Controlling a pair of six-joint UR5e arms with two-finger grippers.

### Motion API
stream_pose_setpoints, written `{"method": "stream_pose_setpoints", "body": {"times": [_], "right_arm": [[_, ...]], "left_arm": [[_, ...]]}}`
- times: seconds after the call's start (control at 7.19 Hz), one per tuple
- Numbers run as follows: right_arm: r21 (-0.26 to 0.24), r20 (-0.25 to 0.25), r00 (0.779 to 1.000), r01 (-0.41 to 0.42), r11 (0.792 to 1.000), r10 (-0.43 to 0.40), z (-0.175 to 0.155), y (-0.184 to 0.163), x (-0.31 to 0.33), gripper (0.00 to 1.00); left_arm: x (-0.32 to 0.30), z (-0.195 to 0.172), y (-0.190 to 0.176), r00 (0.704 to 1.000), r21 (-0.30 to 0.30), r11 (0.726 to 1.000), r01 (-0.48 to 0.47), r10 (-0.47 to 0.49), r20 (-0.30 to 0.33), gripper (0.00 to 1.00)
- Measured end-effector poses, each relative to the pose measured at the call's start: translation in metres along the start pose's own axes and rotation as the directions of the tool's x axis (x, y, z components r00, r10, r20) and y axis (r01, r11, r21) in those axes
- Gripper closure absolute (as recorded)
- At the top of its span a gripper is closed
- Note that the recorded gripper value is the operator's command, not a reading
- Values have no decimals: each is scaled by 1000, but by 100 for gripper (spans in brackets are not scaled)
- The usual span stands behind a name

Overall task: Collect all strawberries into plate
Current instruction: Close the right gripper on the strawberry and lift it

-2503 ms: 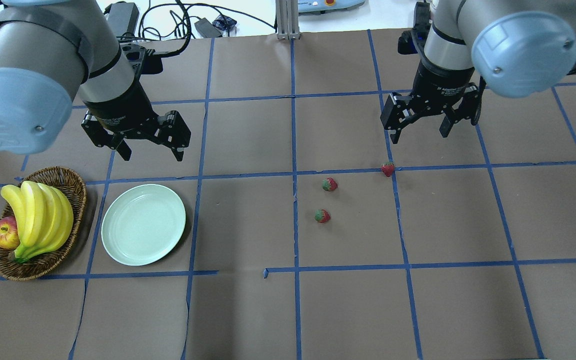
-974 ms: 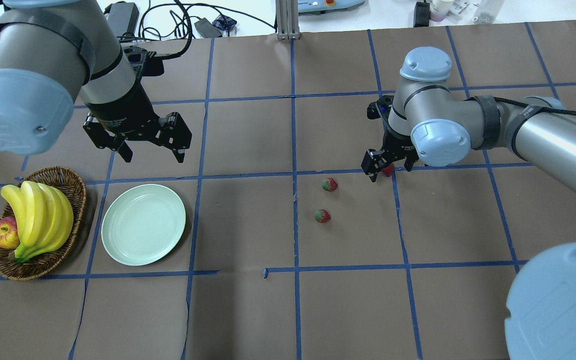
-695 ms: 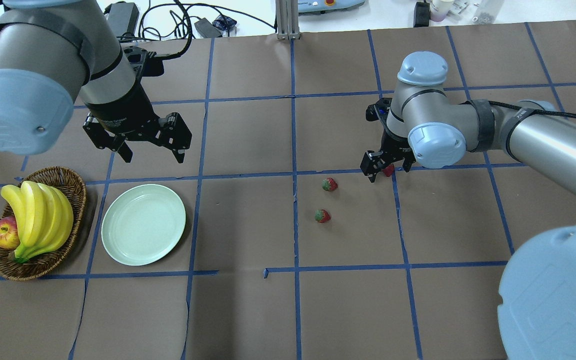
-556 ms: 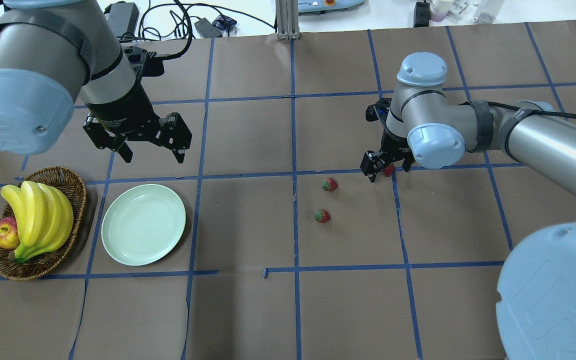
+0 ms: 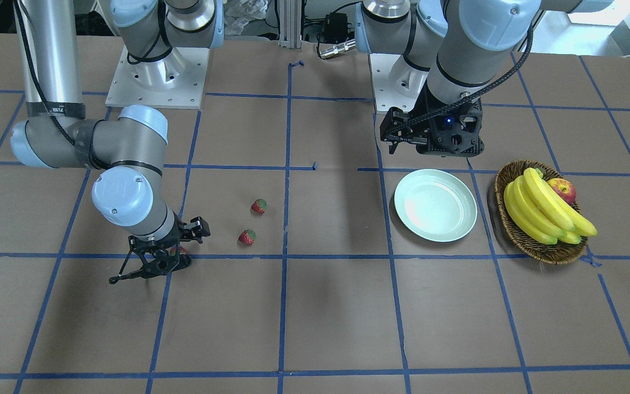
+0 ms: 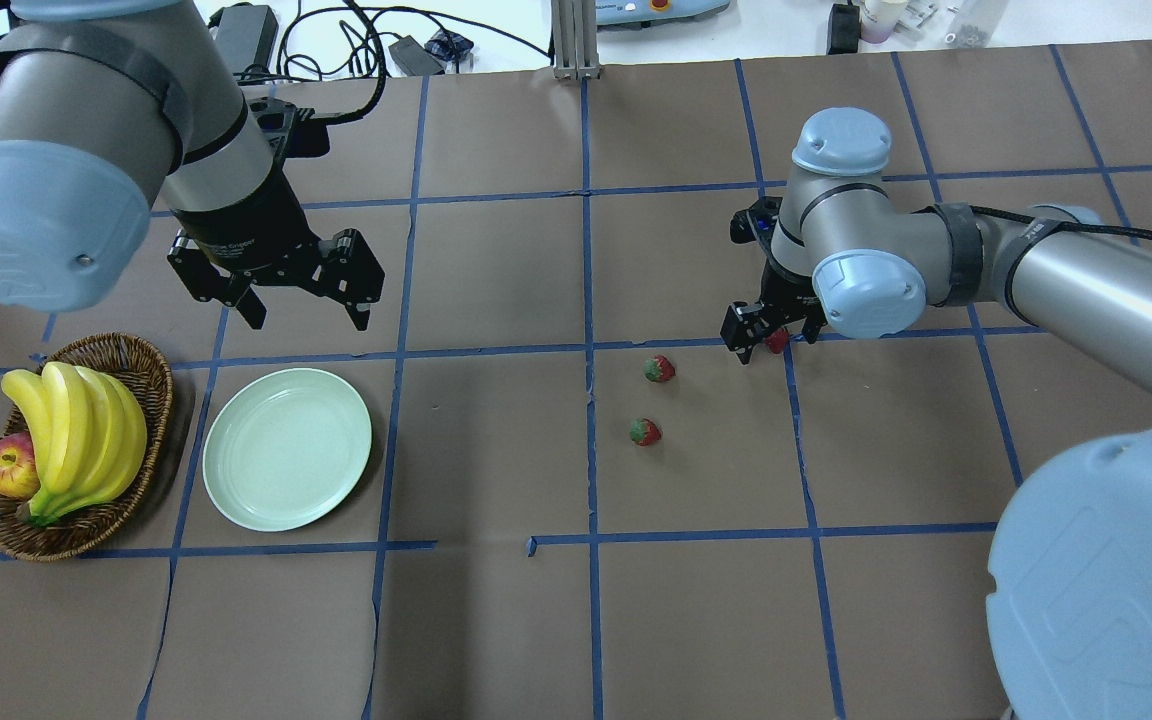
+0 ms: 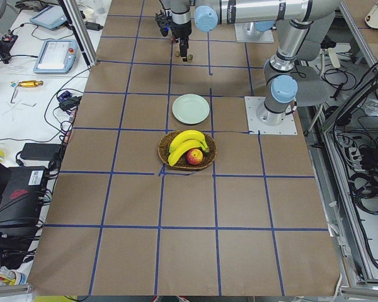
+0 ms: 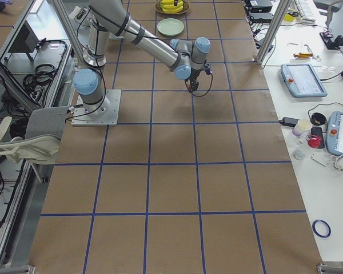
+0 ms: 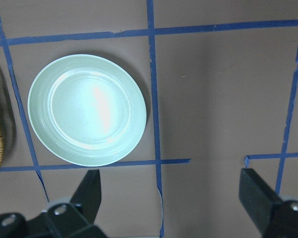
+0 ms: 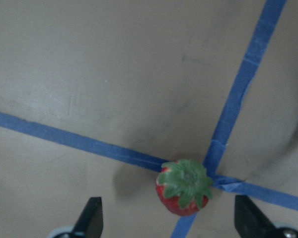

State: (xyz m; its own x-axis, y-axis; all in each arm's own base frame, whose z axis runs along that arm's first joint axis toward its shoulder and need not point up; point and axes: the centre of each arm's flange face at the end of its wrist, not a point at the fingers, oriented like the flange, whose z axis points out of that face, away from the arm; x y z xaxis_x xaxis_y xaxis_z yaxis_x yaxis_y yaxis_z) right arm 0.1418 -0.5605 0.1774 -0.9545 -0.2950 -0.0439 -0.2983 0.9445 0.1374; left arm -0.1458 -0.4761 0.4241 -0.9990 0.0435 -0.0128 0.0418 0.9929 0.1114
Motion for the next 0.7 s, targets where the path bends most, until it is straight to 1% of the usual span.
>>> {"method": "stream_pose_setpoints", "body": {"times": [0.14, 0.28, 0.42, 0.7], "right_arm": [[0, 0, 1000, 2, 1000, -2, 0, 0, 0, 85], [0, -2, 1000, 3, 1000, -3, 1, -1, 0, 100], [0, -6, 1000, 5, 1000, -5, 1, -1, 1, 100], [-2, -39, 999, 8, 1000, -8, -2, -1, 4, 100]], "left_arm": [[0, 5, 1, 1000, -9, 1000, 0, 0, 1, 0], [0, 8, 2, 1000, -14, 1000, 0, 0, 1, 0], [0, 8, 2, 1000, -11, 1000, -3, 3, 0, 0], [-3, -1, 3, 1000, 11, 1000, -10, 10, -3, 0]]}}
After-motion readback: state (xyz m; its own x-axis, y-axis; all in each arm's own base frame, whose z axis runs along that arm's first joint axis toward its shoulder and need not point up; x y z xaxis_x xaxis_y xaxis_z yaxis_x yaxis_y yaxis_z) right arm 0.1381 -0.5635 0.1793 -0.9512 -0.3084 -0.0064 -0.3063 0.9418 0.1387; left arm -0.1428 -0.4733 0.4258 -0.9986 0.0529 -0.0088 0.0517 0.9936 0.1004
